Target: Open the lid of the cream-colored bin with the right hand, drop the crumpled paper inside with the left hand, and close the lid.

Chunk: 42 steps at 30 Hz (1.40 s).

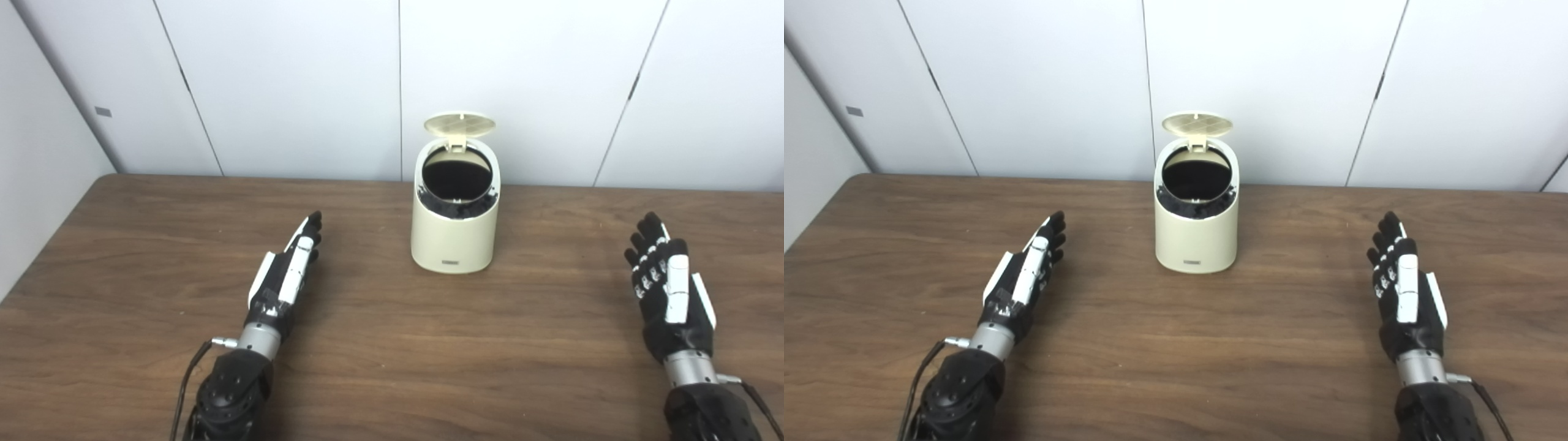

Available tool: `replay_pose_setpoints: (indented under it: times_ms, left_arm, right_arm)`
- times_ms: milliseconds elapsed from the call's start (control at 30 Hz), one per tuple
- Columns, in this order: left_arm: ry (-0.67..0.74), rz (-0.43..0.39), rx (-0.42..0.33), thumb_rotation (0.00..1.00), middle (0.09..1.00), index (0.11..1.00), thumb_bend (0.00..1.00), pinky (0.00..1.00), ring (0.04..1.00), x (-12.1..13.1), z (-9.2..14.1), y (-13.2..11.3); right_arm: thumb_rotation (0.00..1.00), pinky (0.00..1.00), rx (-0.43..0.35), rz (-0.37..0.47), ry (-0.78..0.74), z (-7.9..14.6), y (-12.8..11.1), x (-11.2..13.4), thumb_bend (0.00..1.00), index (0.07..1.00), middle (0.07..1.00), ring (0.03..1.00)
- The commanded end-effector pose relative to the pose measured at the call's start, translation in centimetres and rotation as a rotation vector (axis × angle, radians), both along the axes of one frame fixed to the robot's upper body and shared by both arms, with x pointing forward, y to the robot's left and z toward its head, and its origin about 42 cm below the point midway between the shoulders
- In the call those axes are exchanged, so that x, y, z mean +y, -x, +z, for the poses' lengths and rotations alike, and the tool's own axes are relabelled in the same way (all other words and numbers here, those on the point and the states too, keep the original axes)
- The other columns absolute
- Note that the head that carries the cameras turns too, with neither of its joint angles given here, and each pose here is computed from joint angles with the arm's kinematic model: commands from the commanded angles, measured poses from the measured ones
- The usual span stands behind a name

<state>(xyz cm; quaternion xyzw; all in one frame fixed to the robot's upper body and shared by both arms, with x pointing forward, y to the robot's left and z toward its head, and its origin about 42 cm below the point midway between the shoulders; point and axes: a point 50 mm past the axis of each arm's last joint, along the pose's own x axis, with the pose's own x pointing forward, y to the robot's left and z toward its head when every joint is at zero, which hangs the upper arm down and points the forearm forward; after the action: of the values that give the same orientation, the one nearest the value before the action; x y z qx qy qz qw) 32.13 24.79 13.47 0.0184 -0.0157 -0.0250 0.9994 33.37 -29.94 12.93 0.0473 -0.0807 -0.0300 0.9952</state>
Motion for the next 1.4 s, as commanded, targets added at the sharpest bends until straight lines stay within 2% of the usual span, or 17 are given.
replay_pose_setpoints:
  times_ms: [0,167,400,567,733,967,1067,1167,1267,1367]
  left_arm:
    - [0.014,0.008,-0.077,1.00,1.000,1.000,0.47,1.00,1.000,-0.1,0.9,-0.4]
    - [0.049,0.026,-0.073,1.00,1.000,1.000,0.49,1.00,1.000,-0.1,-0.2,0.2]
    - [0.102,0.084,-0.080,1.00,1.000,1.000,0.48,1.00,1.000,0.5,-1.0,0.7]
    - [0.118,0.108,-0.103,1.00,1.000,1.000,0.51,1.00,1.000,0.8,-1.2,0.6]
    - [0.103,0.104,-0.110,1.00,1.000,1.000,0.51,1.00,1.000,0.8,-1.2,0.6]
    - [0.101,0.121,-0.079,1.00,1.000,1.000,0.47,1.00,1.000,0.4,-1.7,1.1]
    - [0.099,0.121,-0.076,1.00,1.000,1.000,0.48,1.00,1.000,0.4,-1.9,1.3]
    - [0.092,0.111,-0.076,1.00,1.000,1.000,0.46,1.00,1.000,0.6,-1.9,1.3]
    - [0.084,0.107,-0.075,1.00,1.000,1.000,0.46,1.00,1.000,0.7,-2.0,1.2]
    - [0.070,0.106,-0.073,1.00,1.000,1.000,0.46,1.00,1.000,0.9,-2.2,1.2]
  right_arm:
    - [0.97,1.00,-0.020,-0.003,-0.007,-0.3,0.2,-0.2,0.59,1.000,1.000,1.000]
    - [0.95,1.00,-0.033,-0.006,-0.017,0.2,0.5,-0.2,0.61,0.995,1.000,1.000]
    - [0.98,1.00,-0.069,-0.012,-0.007,2.2,0.9,0.3,0.59,0.971,1.000,1.000]
    - [1.00,1.00,-0.081,-0.006,0.071,3.2,0.7,0.5,0.58,0.965,0.999,1.000]
    - [1.00,1.00,-0.101,0.009,0.234,4.6,-0.3,0.4,0.58,0.946,0.974,0.984]
    - [0.99,0.98,-0.134,0.032,0.353,8.5,-2.0,1.1,0.59,0.902,0.939,0.958]
    - [0.98,0.97,-0.161,0.044,0.380,9.8,-3.1,1.4,0.61,0.897,0.931,0.952]
    - [0.95,0.99,-0.199,0.077,0.402,11.4,-4.0,2.5,0.59,0.913,0.992,0.987]
    - [0.96,0.95,-0.219,0.089,0.464,12.7,-4.5,3.7,0.61,0.896,0.999,0.991]
    - [1.00,0.89,-0.244,0.105,0.511,14.3,-4.9,5.7,0.59,0.857,0.905,0.919]
